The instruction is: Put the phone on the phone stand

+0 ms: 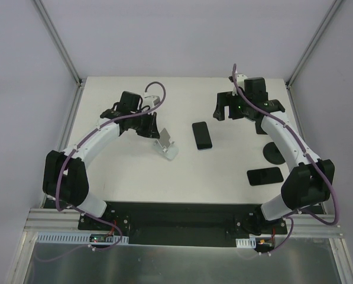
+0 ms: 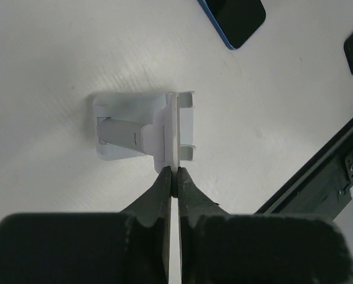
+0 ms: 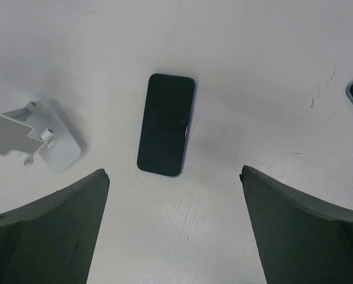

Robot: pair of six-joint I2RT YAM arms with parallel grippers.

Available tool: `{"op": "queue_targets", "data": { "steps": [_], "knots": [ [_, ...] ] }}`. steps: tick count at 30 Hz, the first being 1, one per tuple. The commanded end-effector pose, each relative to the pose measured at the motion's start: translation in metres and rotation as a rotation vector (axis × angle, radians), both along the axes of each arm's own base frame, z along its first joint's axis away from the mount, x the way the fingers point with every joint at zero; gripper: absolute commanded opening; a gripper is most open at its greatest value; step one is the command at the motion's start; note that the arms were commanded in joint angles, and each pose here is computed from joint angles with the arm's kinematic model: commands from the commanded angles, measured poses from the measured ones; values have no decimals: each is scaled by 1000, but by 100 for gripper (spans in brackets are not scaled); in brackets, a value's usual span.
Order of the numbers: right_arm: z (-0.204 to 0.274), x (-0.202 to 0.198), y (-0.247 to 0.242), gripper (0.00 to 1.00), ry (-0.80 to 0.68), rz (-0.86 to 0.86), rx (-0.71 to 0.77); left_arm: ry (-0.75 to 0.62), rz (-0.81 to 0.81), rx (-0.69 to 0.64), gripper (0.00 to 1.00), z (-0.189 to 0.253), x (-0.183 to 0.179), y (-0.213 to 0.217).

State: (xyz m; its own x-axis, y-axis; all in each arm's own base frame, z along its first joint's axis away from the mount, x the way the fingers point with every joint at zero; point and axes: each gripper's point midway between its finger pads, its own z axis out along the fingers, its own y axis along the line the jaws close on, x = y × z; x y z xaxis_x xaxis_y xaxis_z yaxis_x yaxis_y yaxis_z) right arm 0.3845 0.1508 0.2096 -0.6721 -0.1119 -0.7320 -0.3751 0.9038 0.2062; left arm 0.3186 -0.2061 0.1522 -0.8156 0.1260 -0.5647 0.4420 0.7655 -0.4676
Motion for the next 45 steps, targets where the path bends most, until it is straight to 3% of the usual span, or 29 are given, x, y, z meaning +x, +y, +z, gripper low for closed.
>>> {"op": "queue_targets", "data": {
  "steps": [1, 9, 19, 26, 32, 35, 37, 40, 45],
  "knots": [
    [12, 3, 7, 96, -7, 38, 26, -62, -195, -8, 0, 5, -17, -15],
    [-17, 10, 2, 96, 72, 42, -66, -36, -230, 15, 0, -8, -18, -14],
    [-30, 9, 30, 96, 97, 138, -123, -68, -216, 22, 0, 5, -19, -11],
    [-37, 10, 49, 96, 94, 161, -138, -89, -311, -115, 0, 39, -43, -25],
    [-47, 4, 61, 96, 63, 59, -135, -123, -325, -126, 0, 50, -57, -21],
    [-63, -6, 73, 96, 48, 7, -66, -115, -322, -106, 0, 49, -64, -22],
    [-66, -5, 87, 96, -1, -13, -4, -104, -268, -81, 0, 49, -61, -20],
    [-66, -8, 92, 96, -47, -28, -37, -77, -130, -58, 0, 50, -59, -11],
    [-64, -8, 106, 96, -85, 24, -14, -101, 113, 55, 0, 30, -67, 41]
  ]
}}
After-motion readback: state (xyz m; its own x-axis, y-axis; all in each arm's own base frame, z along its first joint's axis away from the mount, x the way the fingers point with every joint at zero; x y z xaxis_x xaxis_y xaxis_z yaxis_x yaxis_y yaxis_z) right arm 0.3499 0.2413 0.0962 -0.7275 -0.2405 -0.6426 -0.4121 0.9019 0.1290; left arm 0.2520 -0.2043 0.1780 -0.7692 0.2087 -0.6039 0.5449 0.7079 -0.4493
